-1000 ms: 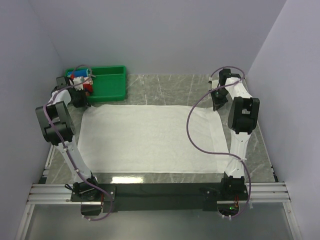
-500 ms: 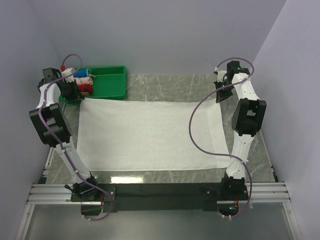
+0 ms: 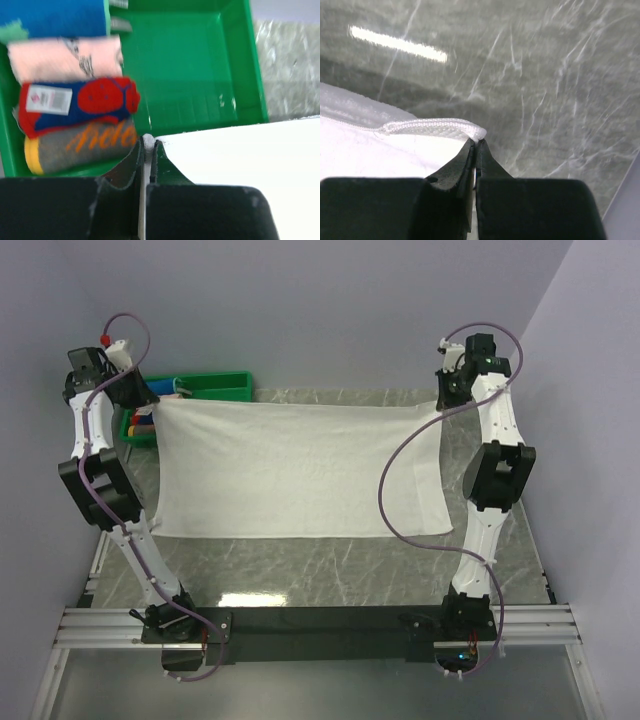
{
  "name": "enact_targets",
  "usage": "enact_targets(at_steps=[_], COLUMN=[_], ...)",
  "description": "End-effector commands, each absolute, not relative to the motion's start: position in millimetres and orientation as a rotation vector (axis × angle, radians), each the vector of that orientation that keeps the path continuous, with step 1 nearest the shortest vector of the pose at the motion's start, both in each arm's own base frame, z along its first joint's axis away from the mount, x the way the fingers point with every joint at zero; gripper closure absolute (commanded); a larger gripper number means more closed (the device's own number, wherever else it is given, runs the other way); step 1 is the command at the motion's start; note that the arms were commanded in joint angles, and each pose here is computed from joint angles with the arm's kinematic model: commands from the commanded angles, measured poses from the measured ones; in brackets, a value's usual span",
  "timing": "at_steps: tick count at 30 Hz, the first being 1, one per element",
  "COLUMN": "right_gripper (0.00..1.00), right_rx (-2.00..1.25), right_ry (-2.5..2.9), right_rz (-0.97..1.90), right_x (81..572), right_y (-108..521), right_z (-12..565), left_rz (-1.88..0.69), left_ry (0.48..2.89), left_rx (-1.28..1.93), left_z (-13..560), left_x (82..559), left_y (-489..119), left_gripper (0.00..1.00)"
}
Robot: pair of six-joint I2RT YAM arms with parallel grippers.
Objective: Roll the towels
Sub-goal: Fold the towel
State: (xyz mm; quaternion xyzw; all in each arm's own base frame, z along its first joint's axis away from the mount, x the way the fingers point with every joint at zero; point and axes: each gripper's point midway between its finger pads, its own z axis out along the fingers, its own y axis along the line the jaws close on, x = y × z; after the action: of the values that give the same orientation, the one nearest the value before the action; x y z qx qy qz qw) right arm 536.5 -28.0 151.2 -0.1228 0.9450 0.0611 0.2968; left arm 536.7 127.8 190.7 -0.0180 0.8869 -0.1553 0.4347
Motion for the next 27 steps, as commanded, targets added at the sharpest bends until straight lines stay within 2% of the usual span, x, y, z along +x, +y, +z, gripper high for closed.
enact_targets(at_steps=[1, 5, 9, 21, 27], right_gripper=[1.0, 1.0, 1.0, 1.0, 1.0], right_rx=[-0.285, -0.288, -0.375, -0.558, -0.609], right_ry=[2.375, 2.32, 2.372, 2.69, 2.88], right_rz=[0.066, 0.021, 0.036, 0.166, 0.182], right_x=[557, 540, 513, 419, 384], right_y=[-42, -47, -44, -37, -46], right_z=[191, 207, 194, 127, 101], left_rz=[-0.333, -0.352, -0.334, -0.328, -0.277], left_ry=[2.086, 2.063, 2.109, 2.598, 2.709], left_rx=[-0.057, -0.039, 0.065, 0.074, 0.042], left_z=[223, 232, 231, 136, 111], left_x=[560, 545, 513, 390, 364], left_y=[145, 149, 148, 165, 168], left_gripper=[1.0, 1.0, 1.0, 1.0, 1.0])
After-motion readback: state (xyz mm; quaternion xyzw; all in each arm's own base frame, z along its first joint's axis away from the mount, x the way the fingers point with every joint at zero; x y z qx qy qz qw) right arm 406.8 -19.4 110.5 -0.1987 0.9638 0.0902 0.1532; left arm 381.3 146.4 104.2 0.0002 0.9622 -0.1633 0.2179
